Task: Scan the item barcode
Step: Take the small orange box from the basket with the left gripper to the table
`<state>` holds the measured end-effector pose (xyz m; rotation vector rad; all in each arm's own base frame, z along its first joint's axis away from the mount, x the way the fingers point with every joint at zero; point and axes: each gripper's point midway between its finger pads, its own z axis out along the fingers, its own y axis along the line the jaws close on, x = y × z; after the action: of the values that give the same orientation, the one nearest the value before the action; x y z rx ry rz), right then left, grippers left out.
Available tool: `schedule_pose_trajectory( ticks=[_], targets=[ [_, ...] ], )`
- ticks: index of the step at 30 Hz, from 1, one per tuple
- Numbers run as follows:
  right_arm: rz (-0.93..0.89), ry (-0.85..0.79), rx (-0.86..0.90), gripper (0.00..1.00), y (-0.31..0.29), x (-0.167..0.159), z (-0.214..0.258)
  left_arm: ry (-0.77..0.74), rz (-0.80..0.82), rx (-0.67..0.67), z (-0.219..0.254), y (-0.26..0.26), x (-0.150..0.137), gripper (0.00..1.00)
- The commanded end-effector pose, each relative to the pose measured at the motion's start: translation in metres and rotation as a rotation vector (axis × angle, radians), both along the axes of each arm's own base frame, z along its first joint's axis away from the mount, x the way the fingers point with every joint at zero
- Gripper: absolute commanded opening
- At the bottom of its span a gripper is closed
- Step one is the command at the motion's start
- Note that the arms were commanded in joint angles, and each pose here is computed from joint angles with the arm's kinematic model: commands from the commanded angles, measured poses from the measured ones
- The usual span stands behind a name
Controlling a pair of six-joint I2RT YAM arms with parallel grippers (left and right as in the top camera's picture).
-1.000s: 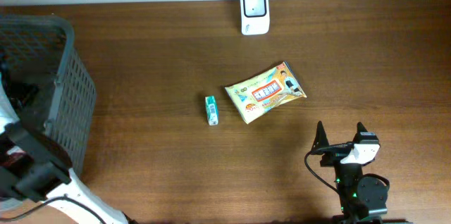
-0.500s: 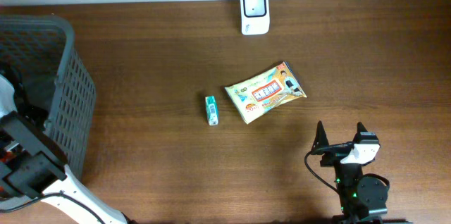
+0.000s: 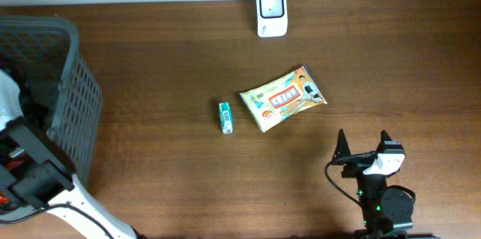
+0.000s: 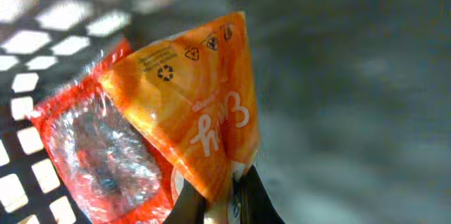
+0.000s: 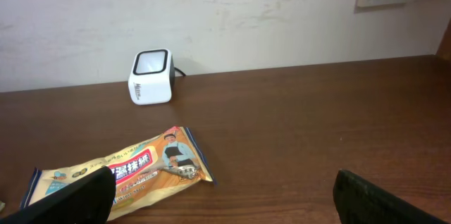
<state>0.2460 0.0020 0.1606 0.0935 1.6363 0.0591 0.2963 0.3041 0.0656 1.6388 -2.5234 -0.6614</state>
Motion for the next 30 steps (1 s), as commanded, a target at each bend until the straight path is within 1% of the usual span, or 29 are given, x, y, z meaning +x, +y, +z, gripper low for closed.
schedule_pose_trajectory(
  ticks=[1, 3, 5, 6, 7, 8, 10, 12, 13, 15, 16, 18, 20, 22, 23, 24, 25, 26, 27, 29, 30],
  targets=[
    [-0.007, 0.006, -0.001, 0.98, -0.002, 0.0, -0.004, -0.231, -0.111, 0.082, 0.092, -0.021, 0.06, 0.0],
    [-0.007, 0.006, -0.001, 0.99, -0.002, 0.0, -0.004, -0.357, -0.183, 0.128, 0.148, -0.047, 0.082, 0.0],
    [-0.007, 0.006, -0.001, 0.98, -0.002, 0.0, -0.004, -0.528, -0.292, 0.196, 0.218, -0.092, 0.1, 0.0],
    [-0.007, 0.006, -0.001, 0.98, -0.002, 0.0, -0.004, -0.619, -0.365, 0.218, 0.251, -0.125, 0.106, 0.0],
    [-0.007, 0.006, -0.001, 0.98, -0.002, 0.0, -0.004, -0.757, -0.5, 0.221, 0.297, -0.186, 0.109, 0.0],
    [-0.007, 0.006, -0.001, 0.98, -0.002, 0.0, -0.004, -0.82, -0.586, 0.189, 0.311, -0.225, 0.112, 0.0],
    [-0.007, 0.006, -0.001, 0.98, -0.002, 0.0, -0.004, -0.884, -0.759, 0.084, 0.318, -0.301, 0.119, 0.0],
    [-0.007, 0.006, -0.001, 0.98, -0.002, 0.0, -0.004, -0.848, -0.956, -0.032, 0.298, -0.39, 0.12, 0.0],
    [-0.007, 0.006, -0.001, 0.98, -0.002, 0.0, -0.004, -0.798, -1.062, -0.086, 0.277, -0.44, 0.12, 0.0],
    [-0.007, 0.006, -0.001, 0.98, -0.002, 0.0, -0.004, -0.692, -1.181, -0.142, 0.233, -0.5, 0.119, 0.0],
    [-0.007, 0.006, -0.001, 0.98, -0.002, 0.0, -0.004, -0.651, -1.208, -0.151, 0.215, -0.515, 0.121, 0.0],
    [-0.007, 0.006, -0.001, 0.98, -0.002, 0.0, -0.004, -0.49, -1.26, -0.172, 0.144, -0.548, 0.128, 0.0],
    [-0.007, 0.006, -0.001, 0.98, -0.002, 0.0, -0.004, -0.338, -1.275, -0.186, 0.078, -0.56, 0.13, 0.0],
    [-0.007, 0.006, -0.001, 0.98, -0.002, 0.0, -0.004, -0.236, -1.273, -0.206, 0.034, -0.562, 0.128, 0.08],
    [-0.007, 0.006, -0.001, 0.98, -0.002, 0.0, -0.004, -0.184, -1.271, -0.236, 0.015, -0.564, 0.123, 0.17],
    [-0.007, 0.006, -0.001, 0.98, -0.002, 0.0, -0.004, -0.178, -1.27, -0.237, 0.013, -0.564, 0.122, 0.31],
    [-0.007, 0.006, -0.001, 0.98, -0.002, 0.0, -0.004, -0.178, -1.27, -0.233, 0.014, -0.563, 0.123, 0.62],
    [-0.007, 0.006, -0.001, 0.98, -0.002, 0.0, -0.004, -0.172, -1.295, -0.232, 0.015, -0.563, 0.123, 0.82],
    [-0.007, 0.006, -0.001, 0.98, -0.002, 0.0, -0.004, -0.159, -1.343, -0.23, 0.018, -0.562, 0.124, 0.88],
    [-0.007, 0.006, -0.001, 0.98, -0.002, 0.0, -0.004, -0.17, -1.353, -0.21, 0.046, -0.555, 0.128, 0.89],
    [-0.007, 0.006, -0.001, 0.98, -0.002, 0.0, -0.004, -0.21, -1.339, -0.207, 0.075, -0.548, 0.132, 0.89]
  ],
)
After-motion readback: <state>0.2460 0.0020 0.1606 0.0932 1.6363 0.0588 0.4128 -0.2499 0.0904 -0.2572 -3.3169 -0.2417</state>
